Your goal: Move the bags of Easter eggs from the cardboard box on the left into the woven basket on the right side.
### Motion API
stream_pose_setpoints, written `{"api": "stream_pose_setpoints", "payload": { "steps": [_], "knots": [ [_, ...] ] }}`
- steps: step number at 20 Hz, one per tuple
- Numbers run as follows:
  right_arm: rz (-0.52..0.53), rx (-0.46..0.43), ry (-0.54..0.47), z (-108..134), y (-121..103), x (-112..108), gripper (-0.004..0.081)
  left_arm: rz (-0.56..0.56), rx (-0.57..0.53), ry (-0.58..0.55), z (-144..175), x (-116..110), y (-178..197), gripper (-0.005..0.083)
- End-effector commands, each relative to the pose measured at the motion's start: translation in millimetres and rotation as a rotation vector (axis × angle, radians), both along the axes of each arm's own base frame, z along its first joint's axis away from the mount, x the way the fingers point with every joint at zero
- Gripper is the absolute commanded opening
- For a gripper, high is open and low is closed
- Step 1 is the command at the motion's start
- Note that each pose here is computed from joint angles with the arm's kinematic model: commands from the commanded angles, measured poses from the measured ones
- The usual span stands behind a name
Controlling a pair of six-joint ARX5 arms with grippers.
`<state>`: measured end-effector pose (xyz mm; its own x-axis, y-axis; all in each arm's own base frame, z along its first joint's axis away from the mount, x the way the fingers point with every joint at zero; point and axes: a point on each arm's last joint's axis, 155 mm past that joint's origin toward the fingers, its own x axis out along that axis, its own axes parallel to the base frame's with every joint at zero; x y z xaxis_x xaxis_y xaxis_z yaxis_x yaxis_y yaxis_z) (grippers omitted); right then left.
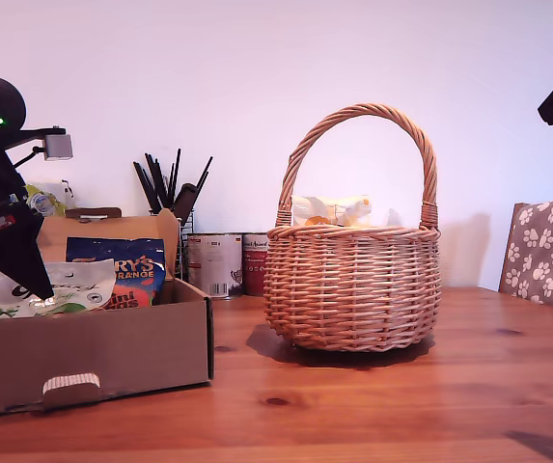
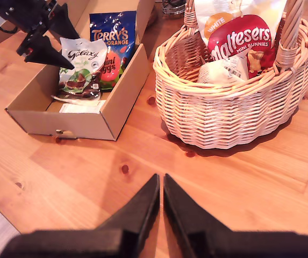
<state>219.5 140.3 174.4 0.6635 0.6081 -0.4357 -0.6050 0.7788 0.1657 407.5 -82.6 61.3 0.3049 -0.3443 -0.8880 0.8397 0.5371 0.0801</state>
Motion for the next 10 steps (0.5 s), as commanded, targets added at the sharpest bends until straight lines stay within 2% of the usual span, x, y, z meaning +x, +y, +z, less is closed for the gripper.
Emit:
{"api": "stream_pose_setpoints", "payload": {
  "steps": [1,5,10],
  "knots": [
    [0.004,0.005,-0.014,5,1,1,-0.0013,0.002,0.007,0.159,-37,-33,-3,0.0707],
    [0.003,0.008,-0.024,7,2,2,-0.0013,0.014,0.003,0.196,-34,-40,-10,0.0706],
    [0.003,0.009,-0.028,8,2,3,-0.0013,0.009,-0.005,0.217,-26,-43,-19,0.0620]
  ]
}}
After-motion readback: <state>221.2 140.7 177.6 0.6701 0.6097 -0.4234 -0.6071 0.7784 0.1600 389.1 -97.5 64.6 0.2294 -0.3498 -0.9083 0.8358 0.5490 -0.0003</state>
